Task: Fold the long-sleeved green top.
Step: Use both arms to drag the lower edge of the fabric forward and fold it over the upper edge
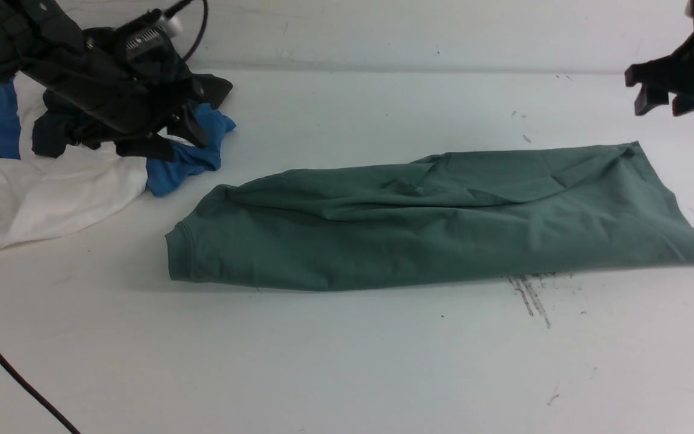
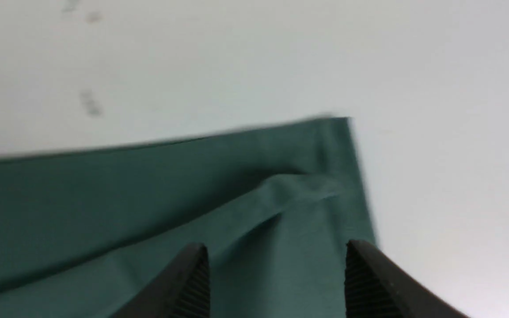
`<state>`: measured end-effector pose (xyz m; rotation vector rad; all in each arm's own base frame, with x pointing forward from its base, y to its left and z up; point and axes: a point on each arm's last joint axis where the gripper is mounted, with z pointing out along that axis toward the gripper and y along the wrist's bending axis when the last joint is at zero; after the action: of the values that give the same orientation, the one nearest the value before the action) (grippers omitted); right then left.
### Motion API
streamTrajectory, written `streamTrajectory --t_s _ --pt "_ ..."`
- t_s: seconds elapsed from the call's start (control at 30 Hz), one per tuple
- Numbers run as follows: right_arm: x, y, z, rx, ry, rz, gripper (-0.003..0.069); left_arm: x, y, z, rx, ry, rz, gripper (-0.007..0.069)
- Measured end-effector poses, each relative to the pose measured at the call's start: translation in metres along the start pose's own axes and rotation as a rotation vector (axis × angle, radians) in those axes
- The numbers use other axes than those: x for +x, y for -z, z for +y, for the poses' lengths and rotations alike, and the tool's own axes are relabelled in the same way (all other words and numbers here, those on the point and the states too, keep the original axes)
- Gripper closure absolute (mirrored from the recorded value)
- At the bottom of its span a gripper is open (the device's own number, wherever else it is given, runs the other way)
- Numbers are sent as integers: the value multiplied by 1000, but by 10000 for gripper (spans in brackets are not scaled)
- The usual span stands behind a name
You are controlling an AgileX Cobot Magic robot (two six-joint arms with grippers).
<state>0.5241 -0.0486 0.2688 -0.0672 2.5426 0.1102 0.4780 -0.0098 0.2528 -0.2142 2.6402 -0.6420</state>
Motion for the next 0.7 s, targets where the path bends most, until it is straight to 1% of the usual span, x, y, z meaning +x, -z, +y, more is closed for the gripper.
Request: streamTrajectory --t_s 0.1,0.13,0.17,0.2,0.27,0.3,0.33,0.37,0.4,0.43,0.47,0.57,0.7 --pt "-7 3 35 -226 101 -50 269 0 10 0 6 -7 51 256" --pt "-6 3 35 -225 111 -50 269 1 11 0 6 -8 57 258" --pt "-7 -3 57 -320 164 -68 268 3 11 -1 9 -10 77 278" --pt "-5 -10 74 -375 215 -70 268 4 10 -3 11 -15 93 298" --pt "1 -27 103 -436 305 -55 268 6 10 -5 13 -19 104 333" --pt "2 -29 106 -441 314 -52 268 6 9 -6 14 -21 103 340" --pt "11 -46 129 -474 380 -24 268 6 9 -7 15 -29 106 372" --pt "16 -55 142 -488 412 -5 268 6 8 -8 15 -34 107 391" --pt "21 -62 154 -496 442 12 268 6 8 -8 14 -38 107 407" --pt "22 -63 156 -497 448 16 268 6 8 -8 14 -39 107 407" --pt "29 -73 169 -501 484 39 268 7 8 -7 11 -47 108 424" --pt "42 -87 197 -479 565 74 268 7 9 -6 -2 -59 110 439" --pt "49 -90 218 -436 651 84 268 7 9 -6 -4 -62 113 440"
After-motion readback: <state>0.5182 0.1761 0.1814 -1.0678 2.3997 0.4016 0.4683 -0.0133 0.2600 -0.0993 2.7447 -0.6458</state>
